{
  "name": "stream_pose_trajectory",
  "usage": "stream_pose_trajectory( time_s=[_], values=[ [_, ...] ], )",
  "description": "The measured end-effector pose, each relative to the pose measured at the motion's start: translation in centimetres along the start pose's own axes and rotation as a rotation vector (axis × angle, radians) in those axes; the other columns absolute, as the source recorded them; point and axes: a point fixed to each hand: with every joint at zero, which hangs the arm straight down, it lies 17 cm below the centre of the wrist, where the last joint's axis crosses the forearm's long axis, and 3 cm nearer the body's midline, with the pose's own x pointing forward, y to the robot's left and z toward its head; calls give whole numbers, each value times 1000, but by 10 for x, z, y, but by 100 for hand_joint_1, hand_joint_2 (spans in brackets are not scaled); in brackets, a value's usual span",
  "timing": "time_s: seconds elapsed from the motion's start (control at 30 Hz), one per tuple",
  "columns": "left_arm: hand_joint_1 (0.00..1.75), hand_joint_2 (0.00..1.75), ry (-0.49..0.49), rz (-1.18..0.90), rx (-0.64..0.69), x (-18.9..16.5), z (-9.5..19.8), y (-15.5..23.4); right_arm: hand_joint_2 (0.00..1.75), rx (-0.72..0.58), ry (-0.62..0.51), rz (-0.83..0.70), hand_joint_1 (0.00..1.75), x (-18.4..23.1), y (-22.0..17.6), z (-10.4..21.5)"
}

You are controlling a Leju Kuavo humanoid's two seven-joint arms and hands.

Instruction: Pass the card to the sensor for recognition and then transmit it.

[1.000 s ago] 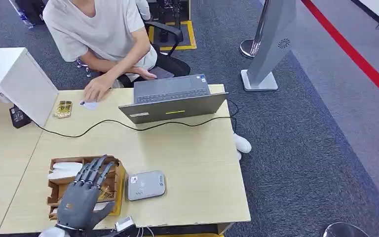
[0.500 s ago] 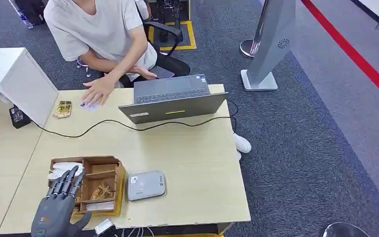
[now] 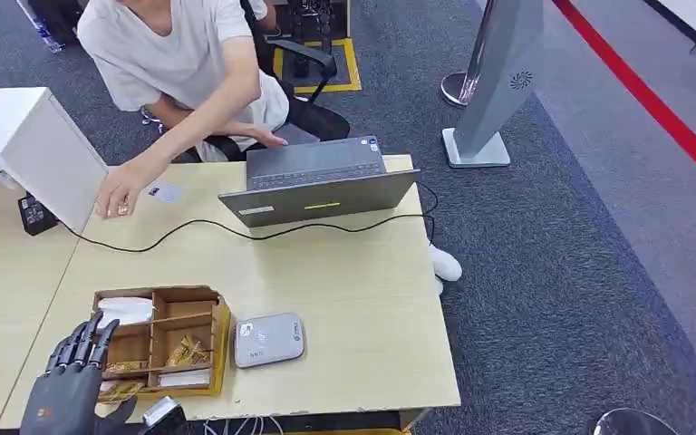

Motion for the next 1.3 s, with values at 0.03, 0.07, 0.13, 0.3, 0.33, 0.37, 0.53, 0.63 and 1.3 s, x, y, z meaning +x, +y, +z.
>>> stream_pose_trajectory(
  time_s=[0.03, 0.07, 0.13, 0.3, 0.33, 0.37, 0.53, 0.63, 1.3],
  values=[
    [0, 175, 1, 0, 1, -1, 0, 0, 0, 0, 0, 0, 0, 0, 0, 0],
    [0, 175, 2, 0, 1, -1, 0, 0, 0, 0, 0, 0, 0, 0, 0, 0],
    [0, 175, 5, 0, 2, -2, 0, 1, 0, 0, 0, 0, 0, 0, 0, 0],
    [0, 175, 7, 0, -3, -3, 0, 0, 0, 0, 3, -3, 0, 0, 0, 0],
    [0, 175, 6, 1, -4, -3, 0, 0, 0, 0, 3, -3, 0, 0, 0, 0],
    [0, 175, 4, 3, -6, -3, -1, 0, 0, 1, 3, -2, 0, -1, 0, 0],
    [0, 175, 2, 7, -14, -1, -1, -2, 0, 1, 3, -2, 0, 0, 0, 0],
    [0, 175, 3, 10, -17, 0, -1, -3, 0, 1, 3, -2, 0, 0, 0, 0],
    [0, 175, -17, 59, -82, 3, 1, -20, 0, 0, -2, 10, 0, 0, 0, 0]
  ],
)
